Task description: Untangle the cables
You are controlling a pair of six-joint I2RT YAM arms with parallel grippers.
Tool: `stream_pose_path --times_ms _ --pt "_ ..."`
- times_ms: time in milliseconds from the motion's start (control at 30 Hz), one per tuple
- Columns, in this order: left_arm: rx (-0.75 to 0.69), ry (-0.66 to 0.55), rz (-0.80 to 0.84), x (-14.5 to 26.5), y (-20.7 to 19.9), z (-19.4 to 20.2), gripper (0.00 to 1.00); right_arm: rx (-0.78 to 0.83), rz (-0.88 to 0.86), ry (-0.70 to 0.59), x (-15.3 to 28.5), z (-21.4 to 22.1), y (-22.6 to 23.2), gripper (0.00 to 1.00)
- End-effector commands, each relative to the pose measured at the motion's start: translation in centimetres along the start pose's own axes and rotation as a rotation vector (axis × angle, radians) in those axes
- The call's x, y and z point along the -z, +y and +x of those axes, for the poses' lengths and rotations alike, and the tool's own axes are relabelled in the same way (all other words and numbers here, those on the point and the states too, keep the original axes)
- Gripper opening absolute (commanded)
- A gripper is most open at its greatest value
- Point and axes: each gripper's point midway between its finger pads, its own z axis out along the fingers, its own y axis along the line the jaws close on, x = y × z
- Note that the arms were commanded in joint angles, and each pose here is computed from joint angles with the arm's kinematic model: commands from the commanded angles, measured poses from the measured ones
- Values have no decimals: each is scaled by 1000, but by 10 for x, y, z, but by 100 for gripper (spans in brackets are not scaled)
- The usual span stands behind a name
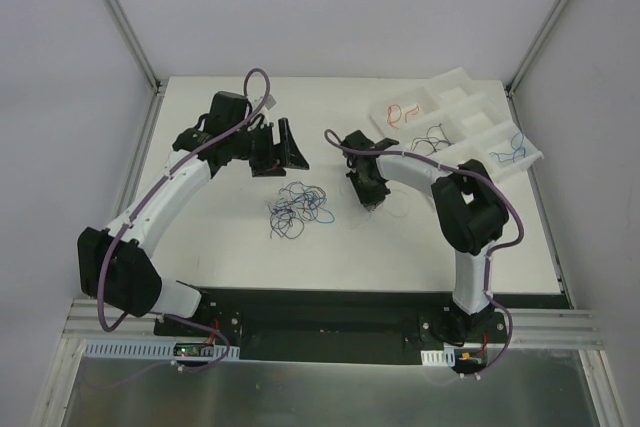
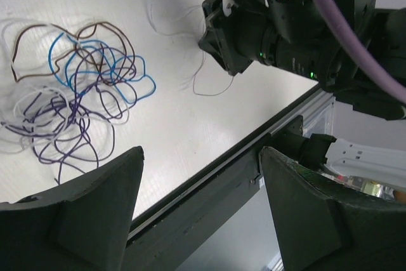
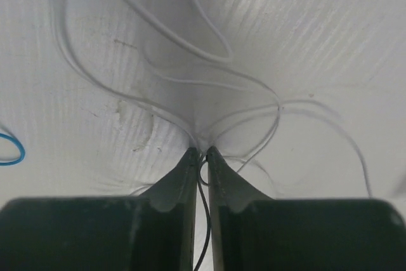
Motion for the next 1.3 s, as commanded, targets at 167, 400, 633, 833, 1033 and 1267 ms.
stream_pose_path --times_ms 167,400,633,833,1033,1267 --pt "19 -70 12 35 -11 25 75 -34 14 -93 33 -7 -7 0" --pt "10 -106 10 46 -16 22 75 -110 -100 -317 116 -32 -13 0" --pt "-11 -88 16 39 -18 15 75 -237 -135 -537 195 -57 -52 0" --pt "-34 -100 -6 36 -14 8 75 -372 -177 -638 244 -82 -86 0" --pt "-33 -63 7 29 -14 9 75 -367 -303 -553 224 -87 -61 0" --pt "-44 -16 53 19 -23 2 74 -324 -303 -282 132 -39 -36 4"
